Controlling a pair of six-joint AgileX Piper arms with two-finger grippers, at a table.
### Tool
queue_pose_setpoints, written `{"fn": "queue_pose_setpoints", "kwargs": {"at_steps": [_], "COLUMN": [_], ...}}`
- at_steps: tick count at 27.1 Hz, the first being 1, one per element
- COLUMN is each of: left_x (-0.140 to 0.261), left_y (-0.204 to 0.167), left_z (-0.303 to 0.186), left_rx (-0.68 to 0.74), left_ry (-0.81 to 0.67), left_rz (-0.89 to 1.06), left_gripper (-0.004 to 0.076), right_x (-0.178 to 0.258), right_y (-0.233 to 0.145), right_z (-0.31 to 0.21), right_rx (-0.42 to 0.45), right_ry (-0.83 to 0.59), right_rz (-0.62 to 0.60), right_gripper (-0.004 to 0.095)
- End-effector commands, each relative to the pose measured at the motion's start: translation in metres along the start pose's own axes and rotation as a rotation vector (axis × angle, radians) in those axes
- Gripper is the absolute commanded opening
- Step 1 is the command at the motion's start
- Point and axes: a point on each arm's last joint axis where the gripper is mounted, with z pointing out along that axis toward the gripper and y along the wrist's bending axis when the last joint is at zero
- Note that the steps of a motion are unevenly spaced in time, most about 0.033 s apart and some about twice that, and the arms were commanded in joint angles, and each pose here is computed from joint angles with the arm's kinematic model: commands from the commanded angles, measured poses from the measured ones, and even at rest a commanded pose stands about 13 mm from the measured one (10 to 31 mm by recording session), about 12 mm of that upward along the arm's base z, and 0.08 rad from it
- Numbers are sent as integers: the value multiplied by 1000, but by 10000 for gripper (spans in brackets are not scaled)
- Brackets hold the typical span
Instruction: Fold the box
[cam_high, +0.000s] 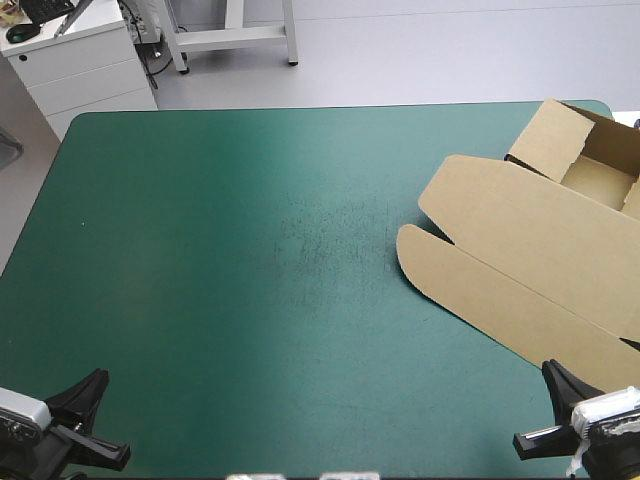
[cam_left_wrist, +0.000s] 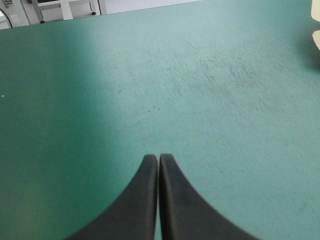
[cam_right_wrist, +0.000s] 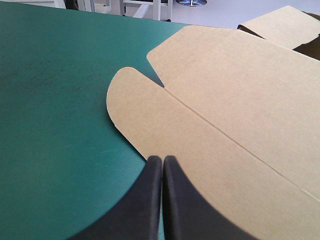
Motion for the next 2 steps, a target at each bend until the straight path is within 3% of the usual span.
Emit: {"fn": "queue_pose_setpoints", "kwargs": {"at_steps": [1,2], "left_x": [-11,-11], "left_y": [0,0], "left_z": [-6,-6], "left_rx": [8,14], "left_ry": [-109,-108], "left_rz": [3,-8], "left_gripper": [-10,-10], "right_x": [-12,-12], "right_y": [-1,-1], "right_z": [-9,-9], "right_rx": [17,17], "right_ry": [-113,-113], "right_rz": [-1,-1], "right_gripper": [-20,-20]}}
